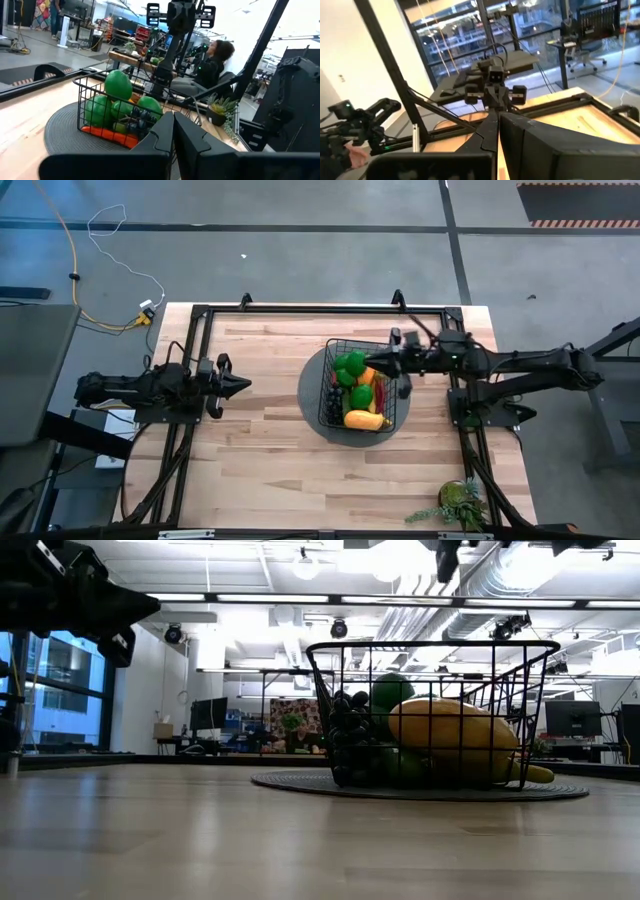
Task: Build produce basket
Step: Return to Home Position
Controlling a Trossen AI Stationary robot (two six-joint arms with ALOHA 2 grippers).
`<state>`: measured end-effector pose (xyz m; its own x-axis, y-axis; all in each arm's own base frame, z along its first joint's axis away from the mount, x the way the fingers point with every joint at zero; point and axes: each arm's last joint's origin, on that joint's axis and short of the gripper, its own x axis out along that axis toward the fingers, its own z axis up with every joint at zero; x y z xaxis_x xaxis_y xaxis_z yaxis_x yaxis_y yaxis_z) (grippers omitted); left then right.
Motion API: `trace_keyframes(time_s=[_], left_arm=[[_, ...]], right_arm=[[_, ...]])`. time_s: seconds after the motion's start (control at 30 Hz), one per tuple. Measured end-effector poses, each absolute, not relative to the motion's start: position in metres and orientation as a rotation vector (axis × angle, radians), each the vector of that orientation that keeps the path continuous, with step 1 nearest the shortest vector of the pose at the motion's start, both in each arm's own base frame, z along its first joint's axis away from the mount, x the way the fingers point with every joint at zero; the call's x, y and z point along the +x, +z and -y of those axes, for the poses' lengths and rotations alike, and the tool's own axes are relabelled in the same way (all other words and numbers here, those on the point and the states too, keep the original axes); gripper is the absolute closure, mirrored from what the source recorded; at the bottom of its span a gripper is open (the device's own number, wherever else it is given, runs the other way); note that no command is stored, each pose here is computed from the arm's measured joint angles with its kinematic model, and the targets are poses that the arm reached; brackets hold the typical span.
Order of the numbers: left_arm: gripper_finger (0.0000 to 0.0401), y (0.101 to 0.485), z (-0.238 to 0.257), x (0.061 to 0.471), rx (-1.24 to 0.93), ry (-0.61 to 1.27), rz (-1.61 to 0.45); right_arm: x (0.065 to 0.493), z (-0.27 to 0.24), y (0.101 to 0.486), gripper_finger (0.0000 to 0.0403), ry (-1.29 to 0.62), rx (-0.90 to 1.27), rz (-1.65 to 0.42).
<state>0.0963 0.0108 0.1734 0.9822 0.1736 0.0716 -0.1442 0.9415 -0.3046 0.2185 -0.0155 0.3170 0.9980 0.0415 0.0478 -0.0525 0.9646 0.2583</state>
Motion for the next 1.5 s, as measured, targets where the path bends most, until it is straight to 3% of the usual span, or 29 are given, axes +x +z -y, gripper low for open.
trace_keyframes(time_s=[0.5, 0.97, 1.23, 1.5], left_arm=[[0.0398, 0.173, -0.011, 0.096, -0.303, 0.162, 0.097], [0.0398, 0.173, -0.011, 0.096, -0.303, 0.162, 0.097], [0.0398, 0.173, -0.011, 0.096, -0.303, 0.162, 0.098], [0.0398, 0.173, -0.011, 0.096, -0.303, 0.162, 0.097]], right_arm=[[0.119, 0.013, 0.268, 0.0403, -0.002, 0.241, 0.258], [0.100, 0.012, 0.207, 0.0403, -0.045, 0.236, 0.412], [0.106, 0.007, 0.192, 0.0403, -0.038, 0.253, 0.255], [0.109, 0.007, 0.168, 0.0403, -0.151, 0.205, 0.015]])
